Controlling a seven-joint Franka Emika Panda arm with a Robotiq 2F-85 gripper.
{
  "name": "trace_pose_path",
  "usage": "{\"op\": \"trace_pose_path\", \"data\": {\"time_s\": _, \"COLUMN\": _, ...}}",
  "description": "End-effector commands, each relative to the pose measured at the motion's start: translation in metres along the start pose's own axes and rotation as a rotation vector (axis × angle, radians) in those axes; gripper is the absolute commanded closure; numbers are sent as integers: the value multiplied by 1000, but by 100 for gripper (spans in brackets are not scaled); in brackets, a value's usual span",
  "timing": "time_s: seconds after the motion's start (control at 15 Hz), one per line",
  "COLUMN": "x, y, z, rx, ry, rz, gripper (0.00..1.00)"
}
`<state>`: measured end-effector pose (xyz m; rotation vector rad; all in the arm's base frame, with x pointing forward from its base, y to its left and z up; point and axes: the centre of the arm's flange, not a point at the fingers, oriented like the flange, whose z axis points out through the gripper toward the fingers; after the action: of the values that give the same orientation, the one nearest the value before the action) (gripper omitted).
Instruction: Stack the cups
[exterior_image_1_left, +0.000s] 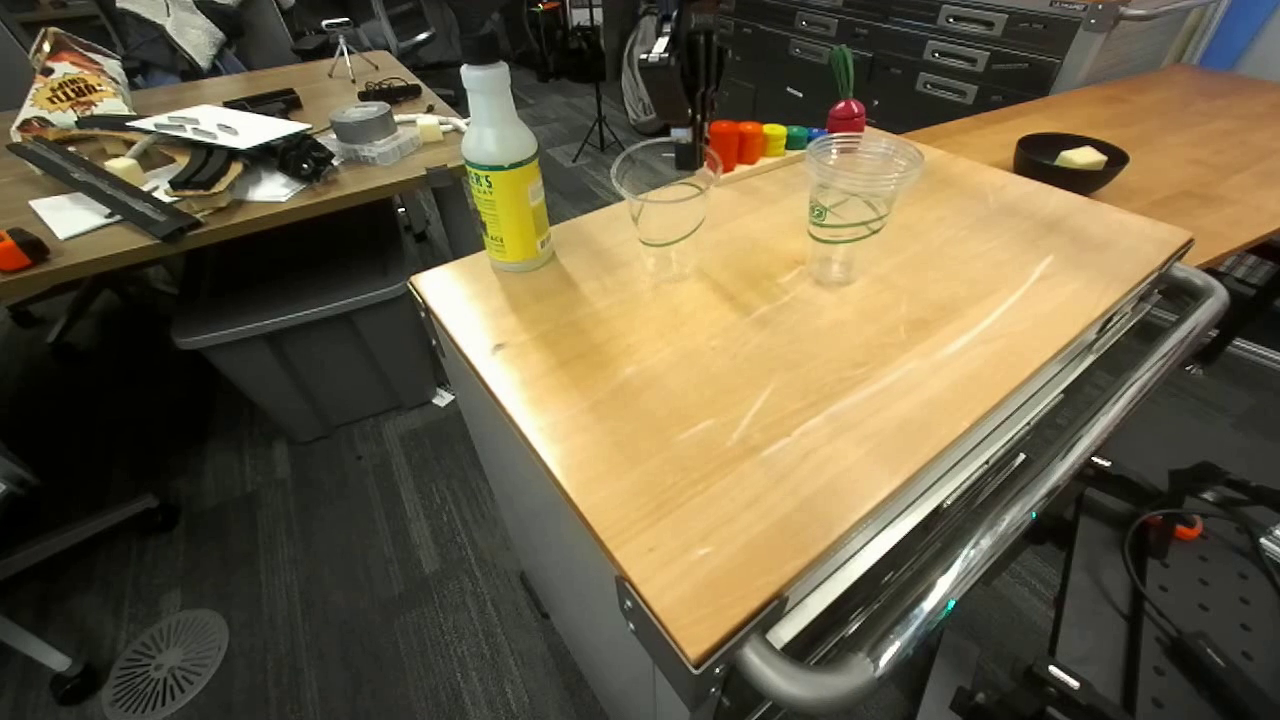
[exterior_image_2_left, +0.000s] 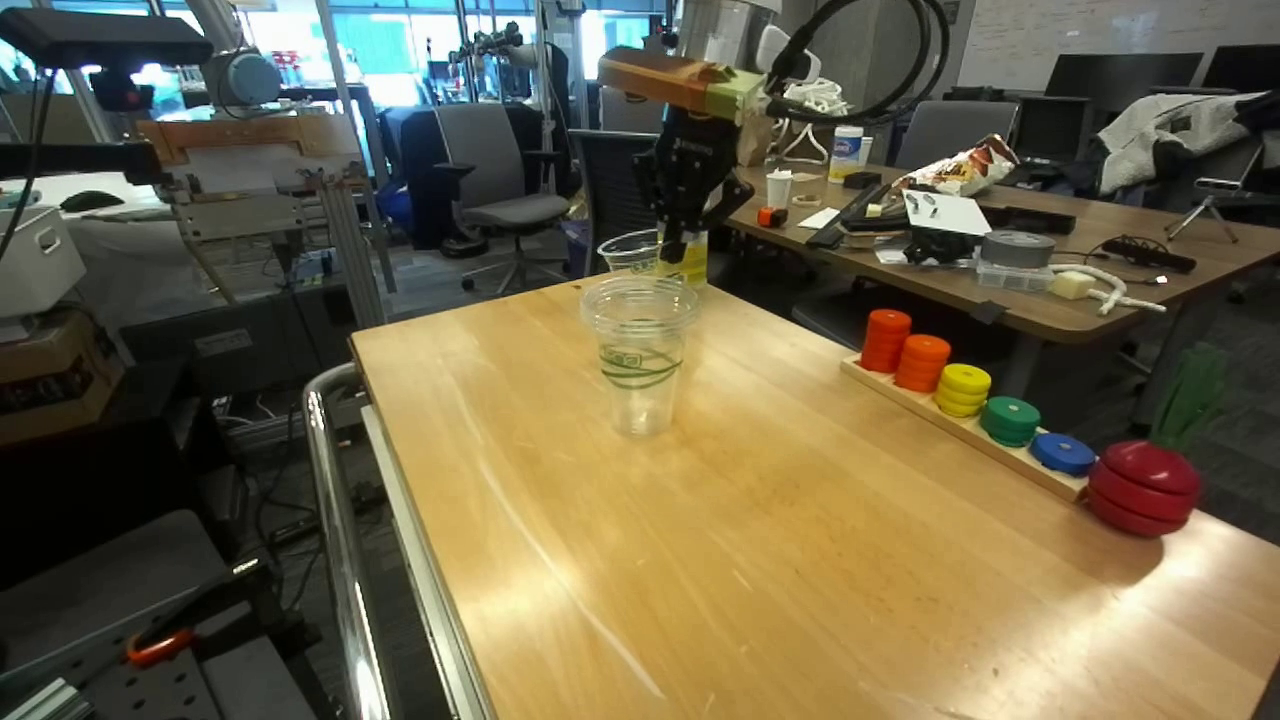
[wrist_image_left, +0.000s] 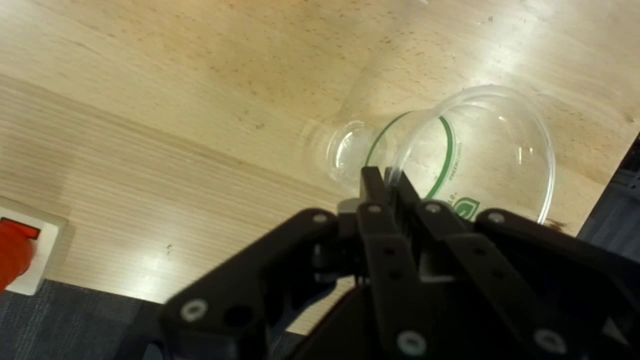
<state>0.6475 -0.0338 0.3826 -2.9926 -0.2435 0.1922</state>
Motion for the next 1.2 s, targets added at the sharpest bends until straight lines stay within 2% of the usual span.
{"op": "trace_pose_path", "data": {"time_s": 0.0, "x": -22, "y": 16, "z": -37, "rx": 68, "ry": 39, "rz": 61, "gripper": 96}}
{"op": "trace_pose_path", "data": {"time_s": 0.2, "x": -46, "y": 29, "z": -75, "rx": 101, "ry": 65, "rz": 135, "gripper": 96}}
{"op": "trace_pose_path", "data": {"time_s": 0.47, "x": -107, "y": 35, "z": -137, "rx": 153, "ry": 106, "rz": 186, "gripper": 96}}
{"op": "trace_pose_path", "data": {"time_s": 0.6, "x": -135, "y": 39, "z": -157, "rx": 142, "ry": 112, "rz": 229, "gripper": 96}}
{"op": "trace_pose_path", "data": {"time_s": 0.87, "x": -170, "y": 53, "z": -171, "rx": 134, "ry": 102, "rz": 315, "gripper": 96}}
{"op": "trace_pose_path", "data": {"time_s": 1.13, "x": -174, "y": 77, "z": -149, "rx": 144, "ry": 56, "rz": 368, "gripper": 96}}
